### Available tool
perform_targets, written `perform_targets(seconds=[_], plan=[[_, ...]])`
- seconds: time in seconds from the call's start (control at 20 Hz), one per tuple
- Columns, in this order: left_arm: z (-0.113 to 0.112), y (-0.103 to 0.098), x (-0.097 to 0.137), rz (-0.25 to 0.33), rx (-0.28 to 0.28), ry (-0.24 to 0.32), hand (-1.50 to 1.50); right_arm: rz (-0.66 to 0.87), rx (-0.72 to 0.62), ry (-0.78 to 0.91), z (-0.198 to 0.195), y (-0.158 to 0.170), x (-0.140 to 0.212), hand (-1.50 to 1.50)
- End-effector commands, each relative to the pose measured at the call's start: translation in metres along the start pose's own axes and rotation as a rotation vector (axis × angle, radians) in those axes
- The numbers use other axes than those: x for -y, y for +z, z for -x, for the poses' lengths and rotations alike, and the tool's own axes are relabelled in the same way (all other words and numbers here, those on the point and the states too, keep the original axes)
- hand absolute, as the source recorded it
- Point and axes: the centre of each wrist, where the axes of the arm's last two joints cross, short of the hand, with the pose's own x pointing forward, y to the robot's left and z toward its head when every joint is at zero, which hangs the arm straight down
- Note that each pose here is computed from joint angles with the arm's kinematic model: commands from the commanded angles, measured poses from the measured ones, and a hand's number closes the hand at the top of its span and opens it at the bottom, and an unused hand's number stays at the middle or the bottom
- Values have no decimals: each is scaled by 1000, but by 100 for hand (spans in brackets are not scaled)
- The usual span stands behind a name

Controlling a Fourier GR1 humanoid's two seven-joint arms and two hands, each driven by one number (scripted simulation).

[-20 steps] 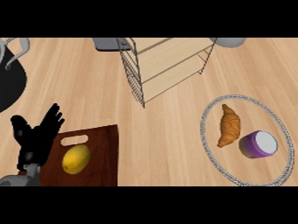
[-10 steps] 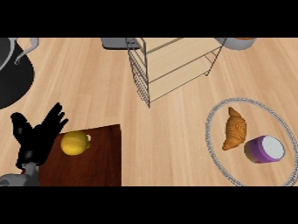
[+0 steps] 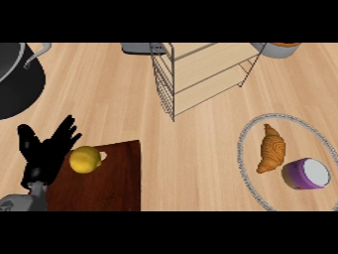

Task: Pick the can from the placemat and place it in the tiered shelf

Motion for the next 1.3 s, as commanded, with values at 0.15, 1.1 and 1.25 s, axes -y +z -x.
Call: perform_targets(seconds=[0.15, 1.1, 1.25], plan=[[-1, -5, 5, 7, -21, -10, 0, 69, -161, 126, -33, -23, -34, -150], [14, 5, -8, -28, -44, -11, 0, -8, -340, 308, -32, -58, -112, -150], [0, 5, 9, -11, -31, 6, 0, -3, -345, 308, -47, -50, -124, -150]])
